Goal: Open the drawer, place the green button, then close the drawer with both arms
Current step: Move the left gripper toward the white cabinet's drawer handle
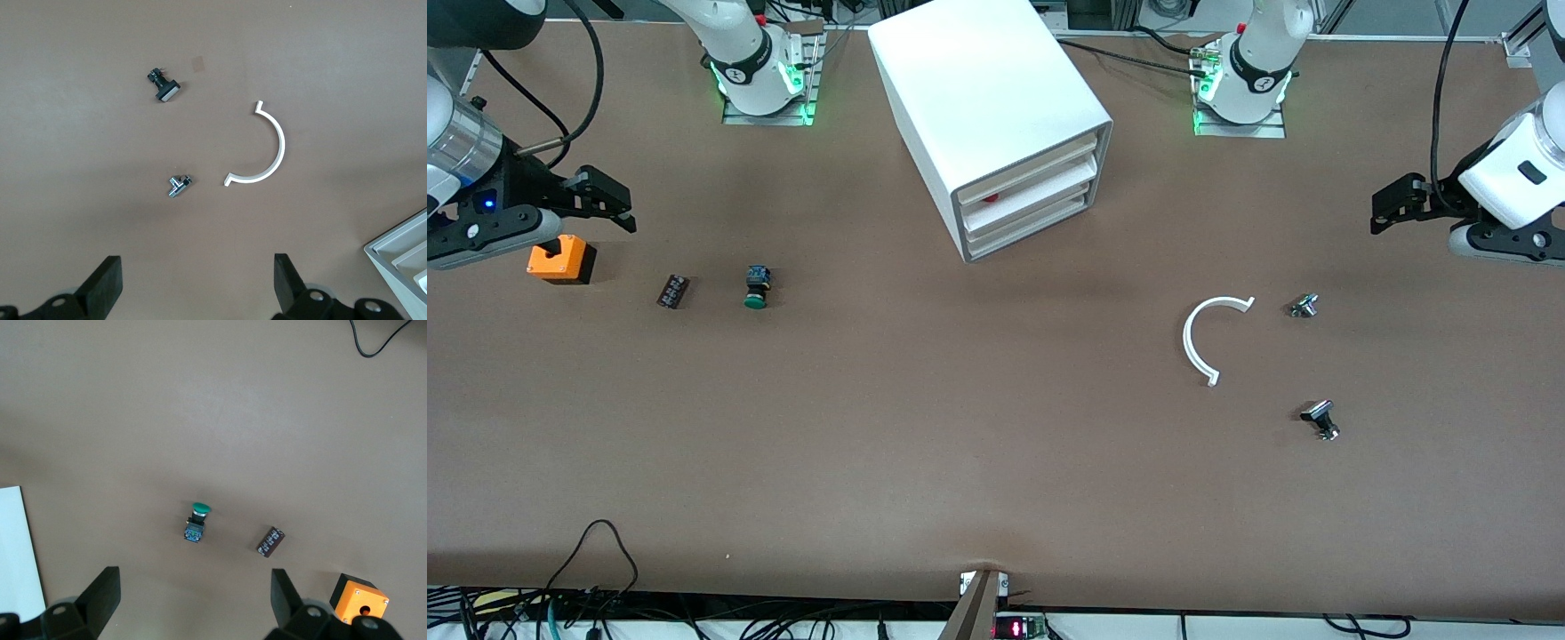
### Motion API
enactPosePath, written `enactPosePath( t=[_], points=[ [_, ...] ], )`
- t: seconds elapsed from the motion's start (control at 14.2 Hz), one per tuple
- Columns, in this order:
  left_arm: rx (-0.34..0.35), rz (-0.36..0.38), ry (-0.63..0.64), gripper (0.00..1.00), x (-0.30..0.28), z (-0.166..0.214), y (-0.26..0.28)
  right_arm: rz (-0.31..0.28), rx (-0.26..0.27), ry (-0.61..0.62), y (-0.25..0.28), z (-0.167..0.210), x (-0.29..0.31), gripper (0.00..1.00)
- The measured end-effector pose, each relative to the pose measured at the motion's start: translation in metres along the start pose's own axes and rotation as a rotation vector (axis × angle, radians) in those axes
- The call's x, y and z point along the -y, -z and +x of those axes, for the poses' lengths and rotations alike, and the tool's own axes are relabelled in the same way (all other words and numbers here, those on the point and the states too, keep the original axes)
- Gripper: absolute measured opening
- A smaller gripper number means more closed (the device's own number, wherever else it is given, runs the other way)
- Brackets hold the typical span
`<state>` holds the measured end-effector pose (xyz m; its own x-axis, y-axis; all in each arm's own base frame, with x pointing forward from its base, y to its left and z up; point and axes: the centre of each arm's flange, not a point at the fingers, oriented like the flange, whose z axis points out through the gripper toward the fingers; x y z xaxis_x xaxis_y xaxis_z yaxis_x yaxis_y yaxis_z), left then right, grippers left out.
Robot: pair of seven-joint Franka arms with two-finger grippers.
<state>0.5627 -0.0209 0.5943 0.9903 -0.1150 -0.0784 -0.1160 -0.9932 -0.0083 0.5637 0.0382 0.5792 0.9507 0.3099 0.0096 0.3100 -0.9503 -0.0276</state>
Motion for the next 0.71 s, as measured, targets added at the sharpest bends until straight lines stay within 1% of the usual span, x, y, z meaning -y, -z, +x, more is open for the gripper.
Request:
enactPosePath(
  t=[0.35,0.42,0.71],
  points=[
    [0.002,-0.002,-0.007,1.0,-0.004,0.0,-0.001,0.0,0.0,0.0,0.0,0.0,0.0,1.0],
    [0.005,-0.015,-0.012,1.0,-0.008,0.001,-0.002,0.0,0.0,0.0,0.0,0.0,0.0,1.0],
    [0.062,-0.105,-0.023,1.0,-0.021,0.001,-0.014,0.0,0.0,0.0,0.0,0.0,0.0,1.0]
  ],
)
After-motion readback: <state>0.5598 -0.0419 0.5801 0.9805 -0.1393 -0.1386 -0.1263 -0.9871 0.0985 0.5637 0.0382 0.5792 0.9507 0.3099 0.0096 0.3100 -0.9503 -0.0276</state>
